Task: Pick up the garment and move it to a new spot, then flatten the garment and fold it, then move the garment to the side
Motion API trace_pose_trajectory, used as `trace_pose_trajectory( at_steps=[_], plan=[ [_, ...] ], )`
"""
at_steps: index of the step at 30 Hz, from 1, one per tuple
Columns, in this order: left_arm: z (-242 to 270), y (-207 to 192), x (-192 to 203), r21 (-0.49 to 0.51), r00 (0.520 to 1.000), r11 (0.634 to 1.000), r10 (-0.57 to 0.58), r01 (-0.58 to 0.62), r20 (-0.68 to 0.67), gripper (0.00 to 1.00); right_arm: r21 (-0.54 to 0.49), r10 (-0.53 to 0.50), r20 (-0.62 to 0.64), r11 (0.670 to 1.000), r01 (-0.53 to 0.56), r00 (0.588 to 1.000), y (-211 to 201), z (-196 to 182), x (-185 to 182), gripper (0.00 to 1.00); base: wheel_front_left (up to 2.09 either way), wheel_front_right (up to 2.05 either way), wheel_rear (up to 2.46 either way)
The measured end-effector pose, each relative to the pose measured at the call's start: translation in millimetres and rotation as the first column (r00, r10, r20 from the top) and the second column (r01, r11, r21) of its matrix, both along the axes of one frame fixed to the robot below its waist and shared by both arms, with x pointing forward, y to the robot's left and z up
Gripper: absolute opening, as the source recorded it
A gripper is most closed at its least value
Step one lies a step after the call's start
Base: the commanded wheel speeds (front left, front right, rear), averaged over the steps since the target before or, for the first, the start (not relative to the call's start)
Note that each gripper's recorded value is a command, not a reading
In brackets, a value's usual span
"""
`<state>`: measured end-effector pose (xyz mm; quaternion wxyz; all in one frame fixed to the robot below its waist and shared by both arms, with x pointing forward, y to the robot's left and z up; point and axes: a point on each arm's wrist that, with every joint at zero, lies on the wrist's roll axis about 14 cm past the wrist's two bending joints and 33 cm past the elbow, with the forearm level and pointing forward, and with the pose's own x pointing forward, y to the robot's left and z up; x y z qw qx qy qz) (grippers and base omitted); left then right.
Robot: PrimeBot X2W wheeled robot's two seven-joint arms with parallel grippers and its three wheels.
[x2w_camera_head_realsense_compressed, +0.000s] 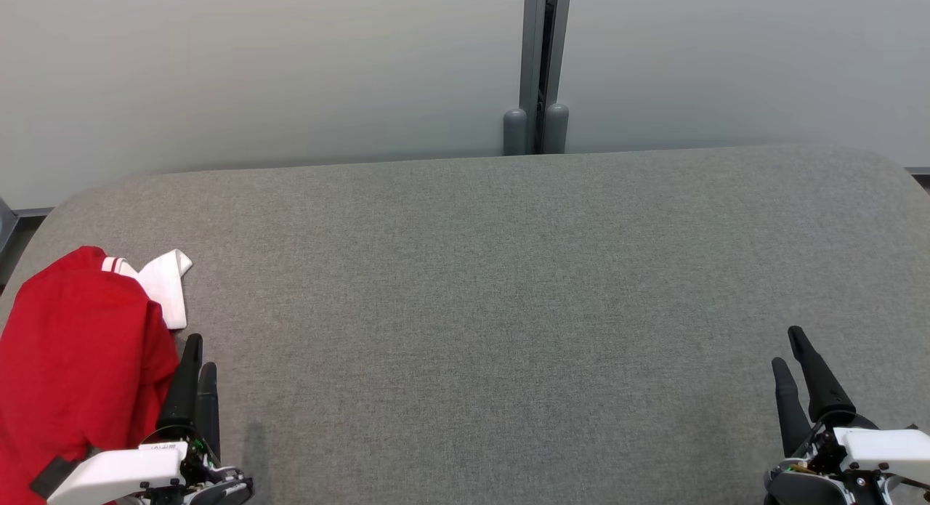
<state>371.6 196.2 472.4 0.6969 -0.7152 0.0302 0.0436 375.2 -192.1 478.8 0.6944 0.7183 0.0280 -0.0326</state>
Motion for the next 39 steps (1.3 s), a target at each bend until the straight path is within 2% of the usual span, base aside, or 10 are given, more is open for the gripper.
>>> trace_pose_trajectory(
  at_steps=[8, 15, 22, 25, 32, 39],
  plan=[
    [7.6, 4.9, 1.8, 0.022, 0.999, 0.999, 0.033, -0.034, 0.023, 1.00, -0.005, -0.015, 0.032, 1.000, 0.015, 0.999, 1.8, 10.3, 3.0, 1.00, 0.00, 0.00, 0.00],
    [16.7, 7.6, 3.9, 0.104, 0.998, 0.993, 0.043, -0.048, 0.048, 1.00, -0.099, 0.001, 0.056, 0.995, 0.005, 0.998, 7.7, 19.2, 6.4, 1.00, 0.00, 0.00, 0.00],
    [23.8, 4.7, 5.9, 0.243, 0.998, 0.969, 0.026, -0.041, 0.063, 1.00, -0.212, 0.010, 0.092, 0.977, 0.010, 0.996, 10.0, 31.3, 8.5, 1.00, 0.00, 0.00, 0.00],
    [25.4, 1.5, 6.8, 0.349, 0.998, 0.937, 0.009, -0.027, 0.055, 1.00, -0.278, 0.019, 0.111, 0.960, 0.013, 0.994, 12.6, 37.9, 9.9, 1.00, 0.00, 0.00, 0.00],
    [28.0, -5.1, 7.9, 0.513, 0.999, 0.859, -0.016, -0.006, 0.039, 1.00, -0.386, 0.040, 0.144, 0.922, 0.019, 0.989, 18.2, 48.5, 11.1, 1.00, 0.00, 0.00, 0.00],
    [29.5, -10.7, 8.1, 0.662, 0.999, 0.749, -0.035, 0.009, 0.027, 1.00, -0.519, 0.068, 0.167, 0.854, 0.029, 0.984, 23.9, 56.4, 11.9, 1.00, 0.00, 0.00, 0.00]
  ],
)
